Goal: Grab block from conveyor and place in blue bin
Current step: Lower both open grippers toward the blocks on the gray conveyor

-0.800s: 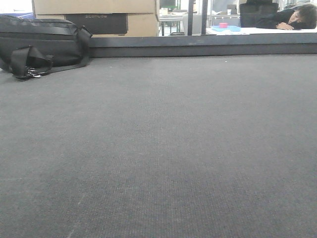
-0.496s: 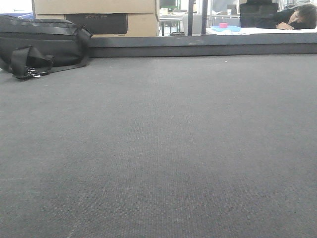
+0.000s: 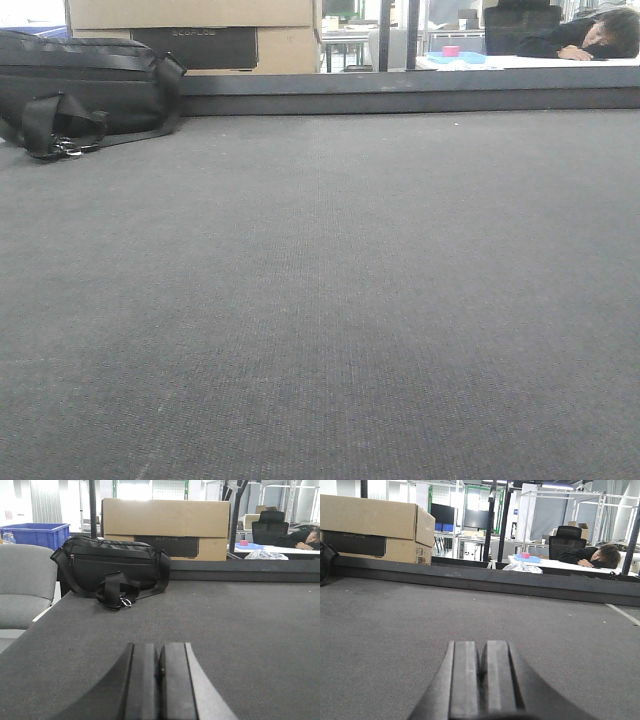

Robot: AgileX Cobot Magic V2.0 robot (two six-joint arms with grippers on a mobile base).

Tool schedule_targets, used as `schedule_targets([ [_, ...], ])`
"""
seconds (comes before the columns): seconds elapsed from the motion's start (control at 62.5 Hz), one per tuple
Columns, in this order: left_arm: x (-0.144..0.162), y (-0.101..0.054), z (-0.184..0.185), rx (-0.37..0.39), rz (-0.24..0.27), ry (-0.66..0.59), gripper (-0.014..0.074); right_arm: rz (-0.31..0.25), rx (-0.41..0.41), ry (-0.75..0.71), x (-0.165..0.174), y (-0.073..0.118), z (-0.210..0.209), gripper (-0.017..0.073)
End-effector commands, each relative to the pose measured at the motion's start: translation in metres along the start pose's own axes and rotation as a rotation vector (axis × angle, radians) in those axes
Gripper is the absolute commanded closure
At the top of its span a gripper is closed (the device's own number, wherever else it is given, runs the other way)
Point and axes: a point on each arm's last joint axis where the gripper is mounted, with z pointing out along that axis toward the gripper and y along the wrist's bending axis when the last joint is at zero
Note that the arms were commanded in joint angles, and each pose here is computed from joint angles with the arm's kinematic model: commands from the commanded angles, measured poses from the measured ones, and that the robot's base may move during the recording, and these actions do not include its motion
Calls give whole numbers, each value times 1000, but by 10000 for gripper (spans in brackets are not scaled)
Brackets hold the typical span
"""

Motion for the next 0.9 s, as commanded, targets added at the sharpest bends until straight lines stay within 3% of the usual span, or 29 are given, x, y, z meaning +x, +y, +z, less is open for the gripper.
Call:
schedule_targets([
  [0.0,-3,0,0,-6,-7,-34,705,-12,6,-25,-2,0,0,721],
  [0.208,-9,1,-1,-13,-7,-94,705,-12,12,-90,-8,-1,-1,721],
  [0.464,-89,-1,-19,18,23,-14,705,-12,-4,-86,-85,-3,-15,721],
  [0.72,-147,-2,10,50,27,332,705,-15,-43,280,-135,-3,10,721],
  [0.88,-153,-4,59,82,13,693,705,-13,-71,628,-132,-2,57,721],
])
